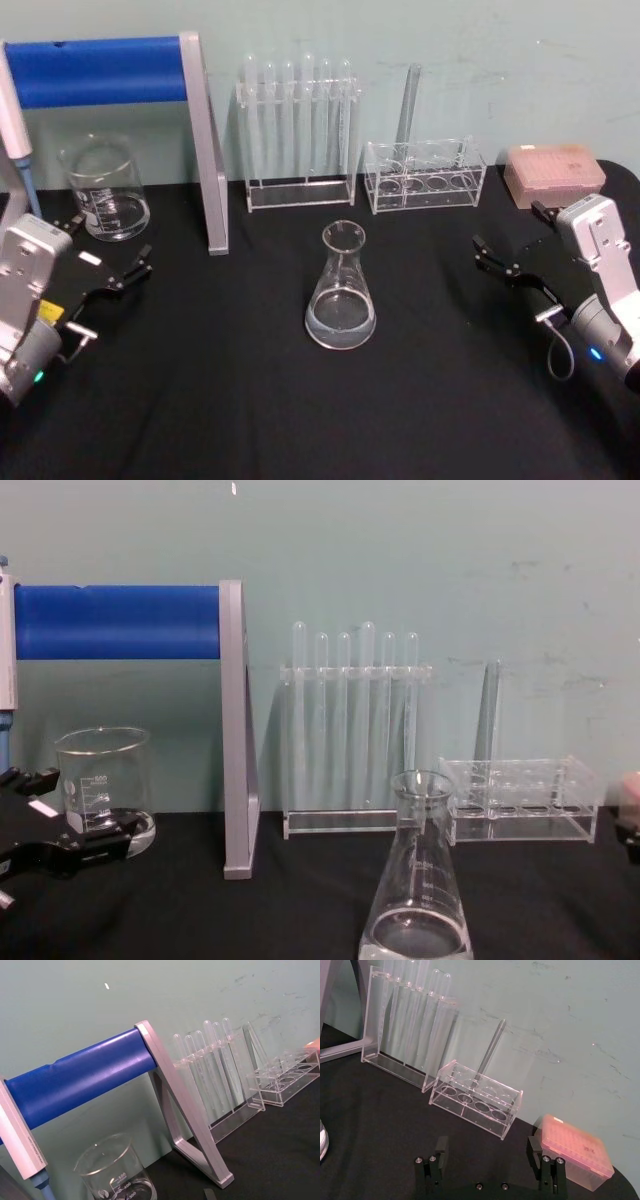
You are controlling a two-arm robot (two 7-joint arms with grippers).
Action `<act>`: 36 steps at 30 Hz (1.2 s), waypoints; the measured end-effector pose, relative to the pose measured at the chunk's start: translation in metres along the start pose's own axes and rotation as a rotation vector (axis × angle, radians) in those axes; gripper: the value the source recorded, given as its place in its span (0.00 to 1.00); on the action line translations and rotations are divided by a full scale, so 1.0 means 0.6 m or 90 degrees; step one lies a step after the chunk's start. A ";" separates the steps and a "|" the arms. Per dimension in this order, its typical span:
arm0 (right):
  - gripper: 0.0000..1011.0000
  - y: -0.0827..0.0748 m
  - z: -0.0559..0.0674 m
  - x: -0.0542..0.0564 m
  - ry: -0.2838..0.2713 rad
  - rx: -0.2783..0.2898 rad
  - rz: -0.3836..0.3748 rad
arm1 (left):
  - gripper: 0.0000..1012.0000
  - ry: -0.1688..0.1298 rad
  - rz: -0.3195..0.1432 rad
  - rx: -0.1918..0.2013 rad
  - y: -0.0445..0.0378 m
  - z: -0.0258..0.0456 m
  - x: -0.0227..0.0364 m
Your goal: Grasp the erlenmeyer flask with one hand, shake it three times, then place it back.
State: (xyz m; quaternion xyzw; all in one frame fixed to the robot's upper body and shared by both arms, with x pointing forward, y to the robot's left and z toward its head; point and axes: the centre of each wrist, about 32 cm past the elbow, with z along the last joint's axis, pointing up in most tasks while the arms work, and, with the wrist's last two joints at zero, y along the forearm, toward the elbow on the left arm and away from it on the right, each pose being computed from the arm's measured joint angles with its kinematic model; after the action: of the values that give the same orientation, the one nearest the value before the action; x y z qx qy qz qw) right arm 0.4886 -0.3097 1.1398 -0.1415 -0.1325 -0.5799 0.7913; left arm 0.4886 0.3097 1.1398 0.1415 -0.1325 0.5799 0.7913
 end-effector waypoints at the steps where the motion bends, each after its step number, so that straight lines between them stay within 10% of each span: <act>1: 0.99 0.000 0.000 0.000 0.000 0.000 0.000 | 0.99 0.000 0.000 0.000 0.000 0.000 0.0000; 17: 0.99 -0.002 0.001 0.004 0.005 0.004 0.008 | 0.99 0.000 0.000 0.000 0.000 0.000 0.0000; 36: 0.99 -0.040 0.023 -0.008 0.125 0.034 0.142 | 0.99 0.000 0.000 0.000 0.000 0.000 0.0000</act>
State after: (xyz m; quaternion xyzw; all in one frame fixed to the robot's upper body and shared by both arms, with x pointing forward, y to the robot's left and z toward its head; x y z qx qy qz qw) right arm 0.4636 -0.3070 1.1523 -0.0769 -0.0528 -0.4959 0.8634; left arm 0.4886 0.3097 1.1398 0.1415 -0.1325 0.5799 0.7913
